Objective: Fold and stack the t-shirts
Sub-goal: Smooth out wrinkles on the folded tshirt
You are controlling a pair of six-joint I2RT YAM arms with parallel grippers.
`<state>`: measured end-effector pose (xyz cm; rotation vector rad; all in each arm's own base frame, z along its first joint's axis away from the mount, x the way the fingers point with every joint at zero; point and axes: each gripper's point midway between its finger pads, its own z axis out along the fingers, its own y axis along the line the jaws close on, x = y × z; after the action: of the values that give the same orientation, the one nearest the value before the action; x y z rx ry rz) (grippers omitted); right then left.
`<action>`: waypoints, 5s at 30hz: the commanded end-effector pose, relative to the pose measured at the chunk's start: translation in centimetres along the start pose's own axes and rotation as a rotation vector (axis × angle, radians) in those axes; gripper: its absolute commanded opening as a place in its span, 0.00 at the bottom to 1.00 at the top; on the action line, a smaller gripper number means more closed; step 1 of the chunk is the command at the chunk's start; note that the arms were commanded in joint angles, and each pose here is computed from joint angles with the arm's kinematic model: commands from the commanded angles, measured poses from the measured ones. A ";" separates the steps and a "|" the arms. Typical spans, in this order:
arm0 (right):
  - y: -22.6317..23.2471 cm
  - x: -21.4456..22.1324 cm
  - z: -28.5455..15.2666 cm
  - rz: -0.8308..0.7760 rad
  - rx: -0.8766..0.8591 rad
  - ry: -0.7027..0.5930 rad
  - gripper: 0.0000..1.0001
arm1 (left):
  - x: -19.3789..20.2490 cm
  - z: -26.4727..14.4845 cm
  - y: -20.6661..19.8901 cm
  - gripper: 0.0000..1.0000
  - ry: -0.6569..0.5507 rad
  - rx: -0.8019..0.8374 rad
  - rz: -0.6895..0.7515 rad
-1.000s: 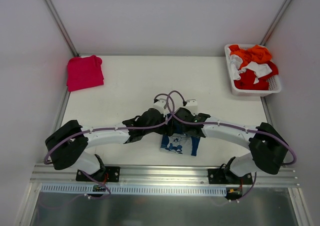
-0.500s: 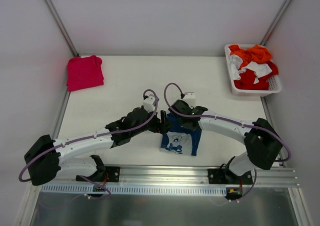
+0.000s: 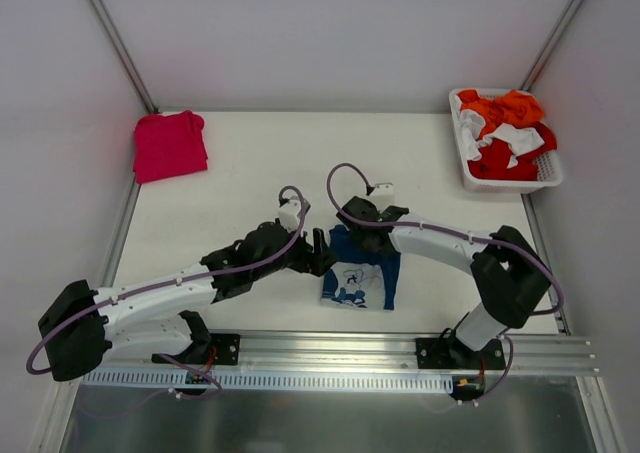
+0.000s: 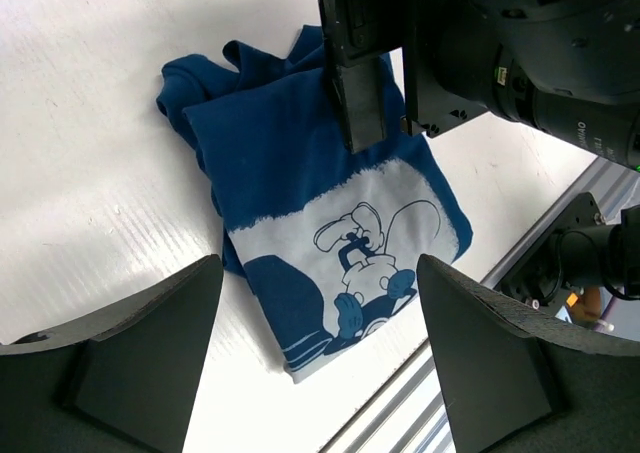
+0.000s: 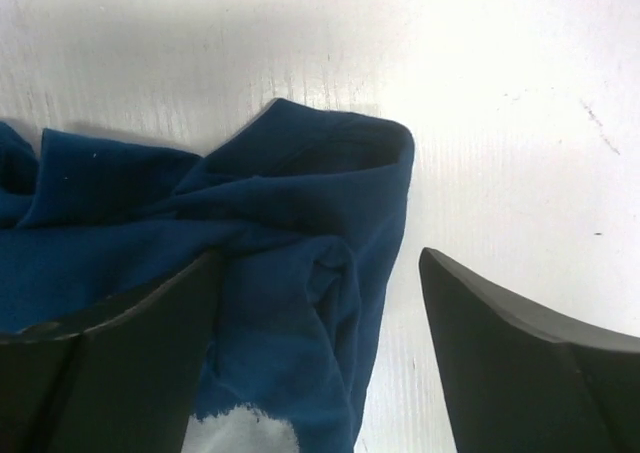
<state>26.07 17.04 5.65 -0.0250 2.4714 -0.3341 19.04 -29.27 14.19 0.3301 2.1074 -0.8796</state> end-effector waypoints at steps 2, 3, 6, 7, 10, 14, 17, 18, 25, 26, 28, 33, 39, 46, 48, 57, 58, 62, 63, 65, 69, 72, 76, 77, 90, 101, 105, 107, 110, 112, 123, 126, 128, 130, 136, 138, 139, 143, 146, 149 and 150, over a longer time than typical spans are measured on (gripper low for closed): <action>-1.0 -3.1 -2.1 0.043 -0.001 -0.102 0.86 | -0.6 -0.6 -0.2 0.80 -0.016 0.011 0.008; -1.2 -3.7 -2.6 0.047 -0.016 -0.120 0.86 | -0.9 -0.4 0.0 0.80 -0.021 -0.005 0.022; -1.9 -5.3 -5.2 0.062 -0.070 -0.172 0.79 | -1.4 0.5 0.1 0.77 -0.024 -0.034 0.044; -2.4 -5.9 -6.2 0.080 -0.089 -0.192 0.72 | -1.6 0.7 0.1 0.75 -0.026 -0.042 0.044; -4.0 -6.2 -8.5 0.092 -0.098 -0.232 0.68 | -2.3 1.6 0.0 0.69 -0.035 -0.060 0.043; -5.2 -5.4 -11.0 0.094 -0.154 -0.271 0.62 | -3.2 2.7 -0.3 0.60 -0.039 -0.077 0.054; -5.2 -4.8 -12.0 0.120 -0.234 -0.276 0.12 | -2.8 3.9 -0.1 0.32 -0.012 -0.099 0.059; -5.2 -4.2 -11.7 0.129 -0.239 -0.265 0.00 | -2.5 4.2 0.0 0.19 -0.002 -0.103 0.058; -3.0 -1.4 -9.2 0.110 -0.285 -0.205 0.01 | -0.7 7.5 0.6 0.00 0.074 -0.147 0.047; -2.3 -1.6 -9.0 0.120 -0.301 -0.211 0.01 | -0.6 7.8 0.8 0.00 0.076 -0.160 0.047; -1.3 -1.0 -8.1 0.099 -0.303 -0.184 0.01 | -0.3 8.4 1.4 0.00 0.083 -0.184 0.051; 1.3 -0.9 -6.6 0.076 -0.315 -0.154 0.01 | 0.6 9.5 2.0 0.00 0.101 -0.207 0.054; 2.3 -1.1 -5.6 0.082 -0.333 -0.136 0.00 | 1.0 10.3 2.4 0.00 0.110 -0.213 0.051; 2.2 -0.7 -4.0 0.109 -0.349 -0.102 0.00 | 0.6 10.9 2.5 0.00 0.098 -0.208 0.052; 2.1 -0.5 -3.1 0.114 -0.334 -0.084 0.01 | 0.6 11.2 2.8 0.00 0.099 -0.216 0.050; 0.8 2.1 -1.0 0.087 -0.205 0.038 0.00 | 1.9 11.6 5.3 0.00 0.142 -0.262 0.007; 0.3 2.3 -1.1 0.075 -0.181 0.057 0.01 | 2.0 11.5 5.6 0.00 0.148 -0.265 -0.001; -1.1 3.2 -1.2 0.059 -0.105 0.101 0.00 | 2.5 10.8 7.0 0.00 0.156 -0.290 -0.022; -1.9 3.4 -1.3 0.053 -0.078 0.105 0.01 | 2.6 10.4 7.5 0.00 0.157 -0.298 -0.022; -2.7 3.6 -1.6 0.062 -0.049 0.106 0.01 | 2.7 10.2 7.8 0.00 0.158 -0.303 -0.025; -4.9 3.8 -2.2 0.051 0.026 0.105 0.01 | 2.9 9.8 8.4 0.00 0.164 -0.311 -0.025; -5.4 3.8 -2.5 0.052 0.030 0.102 0.01 | 3.2 9.7 8.6 0.00 0.172 -0.315 -0.024; -5.9 3.9 -2.3 0.048 0.054 0.092 0.01 | 3.1 9.6 8.7 0.00 0.166 -0.319 -0.025; -5.9 3.8 -2.4 0.052 0.054 0.086 0.00 | 3.1 9.5 8.8 0.00 0.163 -0.320 -0.026; -8.8 3.3 -8.7 0.175 -0.149 -0.059 0.67 | 1.8 3.1 4.9 0.99 0.127 -0.153 -0.050; -7.3 8.5 -7.0 0.274 -0.272 0.020 0.72 | 5.0 1.7 3.4 0.99 0.180 0.003 -0.099; -6.4 9.3 -6.4 0.319 -0.342 0.000 0.72 | 6.9 1.6 3.2 0.99 0.200 0.070 -0.110; -5.8 8.9 -6.5 0.344 -0.393 -0.036 0.71 | 6.9 1.7 3.0 0.96 0.181 0.093 -0.110; -8.2 9.1 -6.3 0.316 -0.275 -0.040 0.71 | 7.3 1.6 4.8 0.93 0.168 -0.012 -0.092; -10.4 9.7 -5.9 0.276 -0.151 -0.035 0.71 | 6.7 1.6 6.7 0.93 0.119 -0.159 -0.028; -6.5 9.6 -5.0 0.295 -0.234 -0.016 0.73 | 7.1 1.8 6.8 0.96 0.081 -0.173 -0.050; -4.5 9.0 -5.4 0.355 -0.384 -0.064 0.74 | 6.8 1.8 4.7 0.96 0.048 -0.016 -0.120; -4.2 8.6 -5.6 0.370 -0.425 -0.094 0.74 | 6.7 1.5 3.6 0.96 0.039 0.076 -0.145; -4.2 8.1 -6.2 0.384 -0.468 -0.124 0.74 | 6.4 1.3 2.8 0.96 0.016 0.139 -0.158; -5.2 8.2 -6.4 0.397 -0.462 -0.141 0.75 | 5.4 0.0 1.4 0.97 -0.031 0.260 -0.214; -4.9 8.4 -6.4 0.411 -0.479 -0.134 0.75 | 4.7 -0.3 0.6 0.97 -0.042 0.316 -0.218; -4.8 8.5 -6.4 0.418 -0.491 -0.135 0.75 | 4.6 -0.4 0.3 0.98 -0.038 0.331 -0.218; -3.3 8.3 -6.5 0.459 -0.575 -0.147 0.75 | 4.8 -0.3 -1.0 0.98 -0.015 0.415 -0.257; -3.2 8.4 -6.2 0.471 -0.581 -0.155 0.75 | 6.1 0.4 -0.6 0.98 0.037 0.407 -0.286; -3.3 9.0 -5.6 0.467 -0.554 -0.139 0.75 | 7.2 1.3 -0.5 0.97 0.086 0.406 -0.302; -3.4 9.2 -5.4 0.465 -0.547 -0.134 0.76 | 7.1 1.5 -0.6 0.97 0.079 0.418 -0.302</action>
<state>14.93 13.49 4.90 0.2556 2.2956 0.4844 14.78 -29.96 6.20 0.2422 2.1614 -1.4006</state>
